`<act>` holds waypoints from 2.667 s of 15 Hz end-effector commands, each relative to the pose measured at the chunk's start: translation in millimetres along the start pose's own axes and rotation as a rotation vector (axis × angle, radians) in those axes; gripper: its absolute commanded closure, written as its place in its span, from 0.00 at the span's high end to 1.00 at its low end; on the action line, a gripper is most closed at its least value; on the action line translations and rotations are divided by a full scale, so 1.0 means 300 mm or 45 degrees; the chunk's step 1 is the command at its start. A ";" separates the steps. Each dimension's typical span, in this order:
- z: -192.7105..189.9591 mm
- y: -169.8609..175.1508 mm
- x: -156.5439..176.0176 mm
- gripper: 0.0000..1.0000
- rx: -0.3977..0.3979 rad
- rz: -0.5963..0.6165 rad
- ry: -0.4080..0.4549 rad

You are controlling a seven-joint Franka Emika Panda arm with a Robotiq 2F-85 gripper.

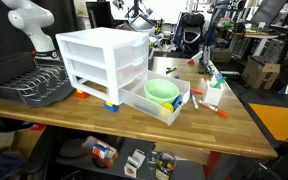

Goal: Move the pen holder backwards

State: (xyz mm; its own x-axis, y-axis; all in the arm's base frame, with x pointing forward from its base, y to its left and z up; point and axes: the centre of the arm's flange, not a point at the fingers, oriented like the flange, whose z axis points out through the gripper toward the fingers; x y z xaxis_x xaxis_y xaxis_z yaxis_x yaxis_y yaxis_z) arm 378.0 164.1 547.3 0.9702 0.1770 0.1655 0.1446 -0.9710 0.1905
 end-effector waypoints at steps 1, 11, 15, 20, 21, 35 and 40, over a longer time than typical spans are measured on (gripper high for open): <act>0.000 0.000 0.000 1.00 0.000 0.000 0.000; 0.015 0.001 0.002 1.00 -0.004 0.009 -0.015; 0.152 0.009 0.000 1.00 0.021 0.068 -0.064; 0.340 0.036 -0.025 1.00 0.019 0.263 -0.166; 0.370 0.046 -0.040 1.00 0.033 0.336 -0.207; 0.517 0.096 -0.066 1.00 -0.001 0.519 -0.279; 0.701 0.209 -0.051 1.00 0.065 0.722 -0.240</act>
State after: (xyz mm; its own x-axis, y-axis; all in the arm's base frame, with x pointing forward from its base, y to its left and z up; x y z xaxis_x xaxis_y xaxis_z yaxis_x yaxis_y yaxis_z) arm 400.8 77.9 375.6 0.9347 -0.3540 0.0336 -0.3554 -0.9276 0.1150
